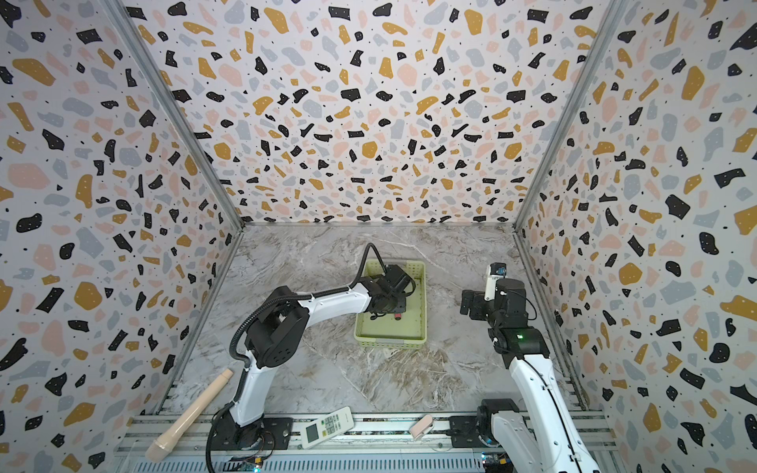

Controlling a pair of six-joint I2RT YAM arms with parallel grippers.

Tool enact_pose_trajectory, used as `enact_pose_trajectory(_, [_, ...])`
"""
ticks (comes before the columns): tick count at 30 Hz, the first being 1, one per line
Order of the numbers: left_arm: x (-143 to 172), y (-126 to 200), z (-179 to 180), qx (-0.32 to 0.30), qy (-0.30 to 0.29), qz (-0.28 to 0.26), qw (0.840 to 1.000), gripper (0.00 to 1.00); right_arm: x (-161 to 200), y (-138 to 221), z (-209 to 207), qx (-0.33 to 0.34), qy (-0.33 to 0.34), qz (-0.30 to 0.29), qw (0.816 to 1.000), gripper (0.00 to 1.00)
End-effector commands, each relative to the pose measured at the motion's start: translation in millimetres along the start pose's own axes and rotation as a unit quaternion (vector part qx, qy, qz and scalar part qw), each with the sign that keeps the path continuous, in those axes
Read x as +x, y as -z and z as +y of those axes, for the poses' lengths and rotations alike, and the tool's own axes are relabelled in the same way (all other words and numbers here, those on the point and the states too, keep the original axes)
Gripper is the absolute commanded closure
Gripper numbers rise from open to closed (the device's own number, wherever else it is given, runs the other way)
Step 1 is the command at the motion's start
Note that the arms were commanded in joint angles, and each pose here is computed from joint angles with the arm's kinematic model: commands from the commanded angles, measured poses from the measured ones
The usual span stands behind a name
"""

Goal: Put the screwdriver in the bin
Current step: Place the screwdriver in the bin, then reset both arms

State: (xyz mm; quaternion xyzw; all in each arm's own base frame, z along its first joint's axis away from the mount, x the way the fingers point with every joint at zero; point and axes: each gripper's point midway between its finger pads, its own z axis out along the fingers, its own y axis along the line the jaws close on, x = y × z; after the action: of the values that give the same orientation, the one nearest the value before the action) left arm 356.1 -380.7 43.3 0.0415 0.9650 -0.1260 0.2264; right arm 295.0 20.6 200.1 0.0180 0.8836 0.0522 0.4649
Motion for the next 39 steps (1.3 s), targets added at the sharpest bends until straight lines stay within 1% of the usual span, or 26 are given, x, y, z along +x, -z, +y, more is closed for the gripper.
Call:
enact_pose_trajectory(1, [-32.8, 43.3, -17.6, 0.021, -0.010, -0.044, 0.999, 0.52, -9.9, 2.9, 0.5, -0.001, 0.004, -0.004, 1.000, 0.03])
enact_pose_trajectory(2, [-39.8, 53.0, -17.4, 0.019, -0.013, -0.054, 0.998, 0.46, -12.0, 2.9, 1.2, -0.002, 0.004, -0.004, 1.000, 0.03])
enact_pose_trajectory(4, [-58.5, 82.9, -21.4, 0.025, -0.025, -0.087, 0.996, 0.28, -16.0, 2.0, 3.5, -0.007, 0.003, -0.002, 1.000, 0.03])
enact_pose_trajectory(7, [-84.3, 132.7, -25.0, 0.042, -0.041, -0.142, 0.988, 0.07, -23.6, 0.4, 6.1, -0.013, -0.003, -0.003, 1.000, 0.03])
enact_pose_trajectory(8, [-92.0, 148.8, -23.9, 0.042, -0.046, -0.161, 0.985, 0.02, -26.1, -0.1, 6.3, -0.013, -0.006, -0.004, 1.000, 0.03])
enact_pose_trajectory(10, [-108.3, 186.8, -15.9, 0.033, -0.062, -0.210, 0.975, 0.00, -35.1, 0.1, 2.2, 0.000, -0.026, -0.009, 1.000, 0.02])
enact_pose_trajectory(11, [-114.5, 202.4, -9.8, 0.022, -0.070, -0.233, 0.970, 0.00, -38.4, 0.0, 2.4, 0.000, -0.027, -0.012, 1.000, 0.00])
enact_pose_trajectory(13, [-125.8, 234.7, 10.3, -0.013, -0.087, -0.287, 0.954, 0.00, -49.8, -2.2, 4.6, -0.005, -0.020, -0.031, 0.999, 0.01])
enact_pose_trajectory(15, [-131.0, 258.6, 36.5, -0.054, -0.092, -0.338, 0.935, 0.00, -57.9, -5.3, 4.6, -0.006, -0.019, -0.050, 0.999, 0.01])
enact_pose_trajectory(17, [-132.3, 273.8, 69.1, -0.095, -0.090, -0.371, 0.919, 0.01, -63.4, -9.0, 3.1, -0.002, -0.022, -0.059, 0.998, 0.01])
enact_pose_trajectory(18, [-132.7, 276.8, 87.2, -0.109, -0.091, -0.378, 0.915, 0.01, -65.7, -10.7, 3.2, -0.003, -0.025, -0.062, 0.998, 0.01])
enact_pose_trajectory(21, [-135.0, 280.9, 148.6, -0.141, -0.056, -0.387, 0.909, 0.01, -69.4, -16.7, 6.6, -0.014, -0.032, -0.071, 0.997, 0.01])
enact_pose_trajectory(23, [-131.3, 284.7, 188.3, -0.171, -0.037, -0.399, 0.900, 0.00, -69.4, -21.4, 7.5, -0.018, -0.034, -0.077, 0.996, 0.01])
enact_pose_trajectory(25, [-124.3, 292.3, 220.7, -0.219, -0.041, -0.419, 0.880, 0.00, -67.2, -29.3, 1.7, -0.004, -0.034, -0.084, 0.996, 0.01])
enact_pose_trajectory(27, [-114.2, 290.4, 242.5, -0.249, -0.049, -0.442, 0.860, 0.01, -64.6, -36.4, -8.4, 0.022, -0.038, -0.094, 0.995, 0.01])
enact_pose_trajectory(28, [-109.8, 287.7, 250.0, -0.247, -0.048, -0.456, 0.854, 0.00, -63.6, -39.6, -13.1, 0.034, -0.041, -0.100, 0.993, 0.01])
enact_pose_trajectory(30, [-103.4, 282.7, 256.5, -0.218, -0.050, -0.479, 0.849, 0.00, -62.6, -45.5, -19.1, 0.048, -0.041, -0.116, 0.991, 0.01])
enact_pose_trajectory(32, [-92.7, 274.7, 266.8, -0.213, -0.041, -0.495, 0.841, 0.00, -58.9, -51.7, -20.9, 0.052, -0.028, -0.122, 0.991, 0.01])
enact_pose_trajectory(35, [-74.8, 269.0, 288.7, -0.242, -0.004, -0.515, 0.822, 0.00, -54.5, -57.3, -23.1, 0.054, -0.011, -0.146, 0.988, 0.01])
enact_pose_trajectory(37, [-64.8, 261.5, 295.1, -0.261, -0.024, -0.511, 0.819, 0.00, -50.0, -60.2, -24.8, 0.056, -0.005, -0.162, 0.985, 0.01])
enact_pose_trajectory(39, [-54.4, 250.1, 303.9, -0.287, -0.039, -0.495, 0.819, 0.01, -43.5, -65.1, -23.7, 0.052, 0.024, -0.179, 0.982, 0.01])
